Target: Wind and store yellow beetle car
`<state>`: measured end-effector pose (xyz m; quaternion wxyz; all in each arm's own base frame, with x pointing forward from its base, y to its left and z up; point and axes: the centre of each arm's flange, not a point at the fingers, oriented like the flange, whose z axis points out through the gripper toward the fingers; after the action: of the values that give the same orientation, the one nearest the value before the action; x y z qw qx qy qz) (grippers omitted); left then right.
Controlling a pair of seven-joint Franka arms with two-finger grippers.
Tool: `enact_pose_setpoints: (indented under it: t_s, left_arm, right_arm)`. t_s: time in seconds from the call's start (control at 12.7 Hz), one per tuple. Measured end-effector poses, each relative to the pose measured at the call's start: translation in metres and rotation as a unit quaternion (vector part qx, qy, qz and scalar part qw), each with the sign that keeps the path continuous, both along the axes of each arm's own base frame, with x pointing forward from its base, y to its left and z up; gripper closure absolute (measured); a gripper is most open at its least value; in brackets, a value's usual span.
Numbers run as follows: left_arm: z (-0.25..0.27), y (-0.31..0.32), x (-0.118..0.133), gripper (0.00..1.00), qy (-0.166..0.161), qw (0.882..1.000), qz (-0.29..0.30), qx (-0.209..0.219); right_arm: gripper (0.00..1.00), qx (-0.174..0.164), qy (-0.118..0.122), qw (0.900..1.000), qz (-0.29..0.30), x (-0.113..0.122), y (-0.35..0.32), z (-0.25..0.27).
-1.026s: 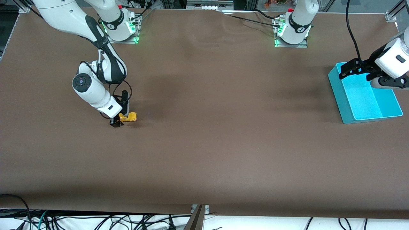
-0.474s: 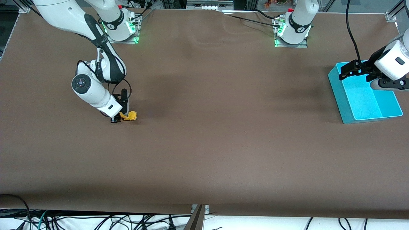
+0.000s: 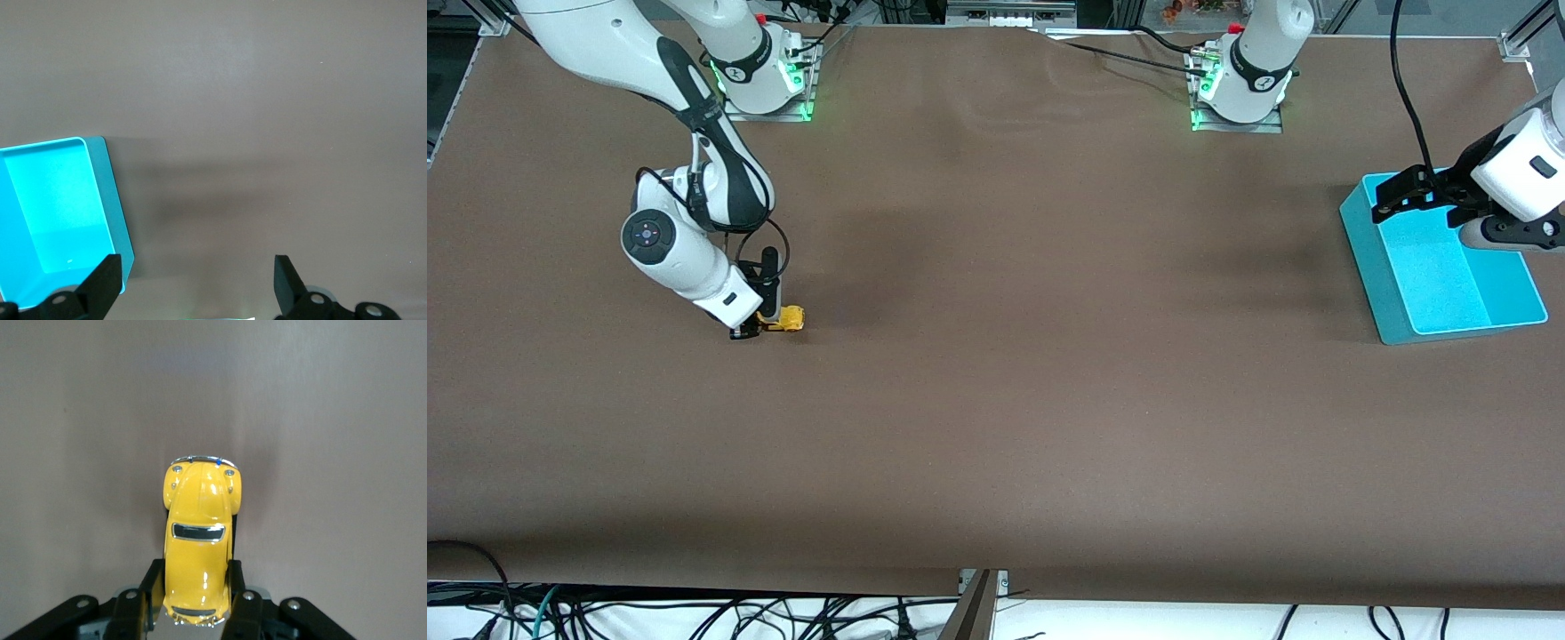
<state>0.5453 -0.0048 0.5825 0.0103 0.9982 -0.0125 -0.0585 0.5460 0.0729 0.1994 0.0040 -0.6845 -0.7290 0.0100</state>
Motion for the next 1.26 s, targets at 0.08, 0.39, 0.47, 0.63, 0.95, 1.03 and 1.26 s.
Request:
enact_pose_setpoints:
  t_s: [0.08,0.39,0.47,0.63,0.95,1.03,1.26]
  left_arm:
    - [0.001,-0.001,0.000,0.00,-0.002,1.000,0.000,0.000]
    - [0.006,0.001,0.001,0.00,-0.007,1.000,0.001,0.000]
    - [0.006,0.003,0.002,0.00,-0.009,1.000,0.003,0.000]
    - [0.007,0.004,0.002,0.00,-0.011,1.000,0.004,0.000]
    - [0.007,0.005,0.002,0.00,-0.011,1.000,0.004,0.000]
    - [0.007,0.005,0.002,0.00,-0.011,1.000,0.004,0.000]
    - [0.007,0.004,0.002,0.00,-0.011,1.000,0.004,0.000]
  right_arm:
    - [0.58,0.000,0.002,1.000,-0.012,0.001,-0.014,0.000]
    - [0.58,0.001,0.007,0.999,-0.037,0.002,-0.101,-0.001]
    - [0.58,0.001,0.005,0.999,-0.040,0.000,-0.127,-0.001]
    - [0.58,0.002,-0.003,0.999,-0.042,-0.005,-0.180,-0.001]
    - [0.58,0.001,-0.009,0.999,-0.044,-0.010,-0.216,0.000]
    - [0.58,0.001,-0.009,0.999,-0.044,-0.010,-0.216,0.000]
    - [0.38,0.001,-0.014,0.999,-0.041,-0.004,-0.214,-0.005]
